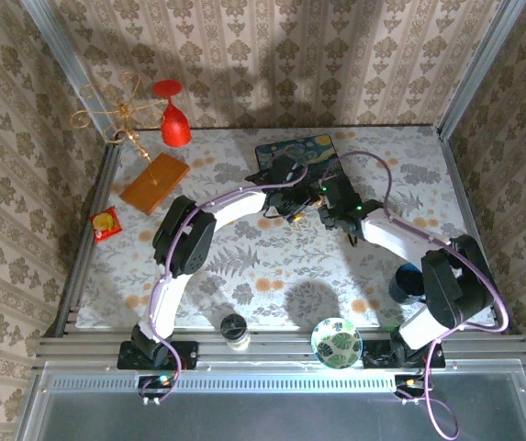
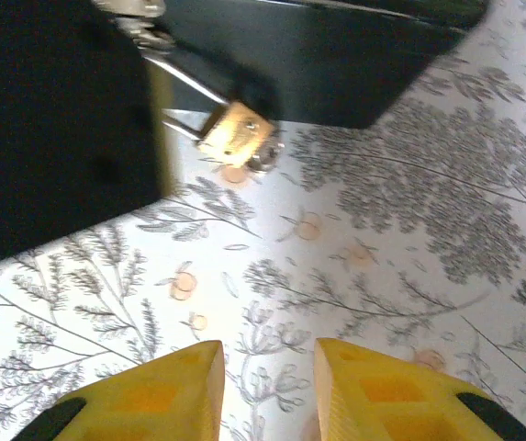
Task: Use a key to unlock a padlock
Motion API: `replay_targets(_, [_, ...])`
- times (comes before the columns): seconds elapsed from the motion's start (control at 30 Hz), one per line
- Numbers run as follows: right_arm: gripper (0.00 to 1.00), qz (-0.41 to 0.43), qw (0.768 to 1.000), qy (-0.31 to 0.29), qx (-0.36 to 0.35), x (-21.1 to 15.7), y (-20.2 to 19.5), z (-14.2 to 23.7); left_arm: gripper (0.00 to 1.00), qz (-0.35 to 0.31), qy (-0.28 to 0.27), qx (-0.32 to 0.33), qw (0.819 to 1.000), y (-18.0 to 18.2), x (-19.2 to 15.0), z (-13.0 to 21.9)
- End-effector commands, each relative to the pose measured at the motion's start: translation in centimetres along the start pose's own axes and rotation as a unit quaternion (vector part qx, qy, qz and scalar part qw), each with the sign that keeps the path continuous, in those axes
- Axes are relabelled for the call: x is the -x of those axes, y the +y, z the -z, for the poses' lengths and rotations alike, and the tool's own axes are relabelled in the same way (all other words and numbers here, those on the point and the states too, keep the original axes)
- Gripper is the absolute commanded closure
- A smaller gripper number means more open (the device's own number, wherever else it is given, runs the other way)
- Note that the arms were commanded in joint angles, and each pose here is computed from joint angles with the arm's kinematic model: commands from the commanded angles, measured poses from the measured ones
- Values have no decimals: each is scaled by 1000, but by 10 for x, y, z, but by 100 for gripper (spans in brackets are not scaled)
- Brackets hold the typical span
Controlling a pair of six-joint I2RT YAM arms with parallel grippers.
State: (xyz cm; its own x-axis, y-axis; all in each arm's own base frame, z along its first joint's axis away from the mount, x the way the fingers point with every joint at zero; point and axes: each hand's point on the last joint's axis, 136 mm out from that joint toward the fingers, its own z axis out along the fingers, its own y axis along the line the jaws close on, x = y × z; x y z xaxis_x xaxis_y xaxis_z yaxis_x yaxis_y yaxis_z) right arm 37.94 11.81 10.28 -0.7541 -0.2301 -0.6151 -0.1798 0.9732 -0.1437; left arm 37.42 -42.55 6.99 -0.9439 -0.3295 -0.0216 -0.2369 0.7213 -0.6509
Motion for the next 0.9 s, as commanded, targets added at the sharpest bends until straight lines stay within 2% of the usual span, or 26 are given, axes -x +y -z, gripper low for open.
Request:
replay_targets(0.0, [67,-48,999,-10,21,2,-9,13,31,-16,-52,25,998,11,8,3])
replay_targets(0.23, [66,-85,996,-17,14,-3,-27,20,30,-81,-132,-30,988,-5,36,-30])
replay_targets(0.5, [66,-99,995,-23,23,-1,-28,21,32,-99,-165,-81,978,-19,51,-51])
replay_targets(0.57, [66,-101,994,-22,27,-1,-26,19,37,-114,-179,-86,973,-24,55,-50])
replay_targets(0.7, [66,-105,994,-21,33,-1,-23,14,61,-121,-185,-73,973,-24,58,-52])
replay_targets(0.8, [66,-107,993,-22,40,-1,-20,13,66,-118,-180,-71,974,-21,55,-53])
replay_targets(0.87, [67,-108,993,-20,44,-2,-19,10,75,-118,-177,-71,974,-21,52,-54])
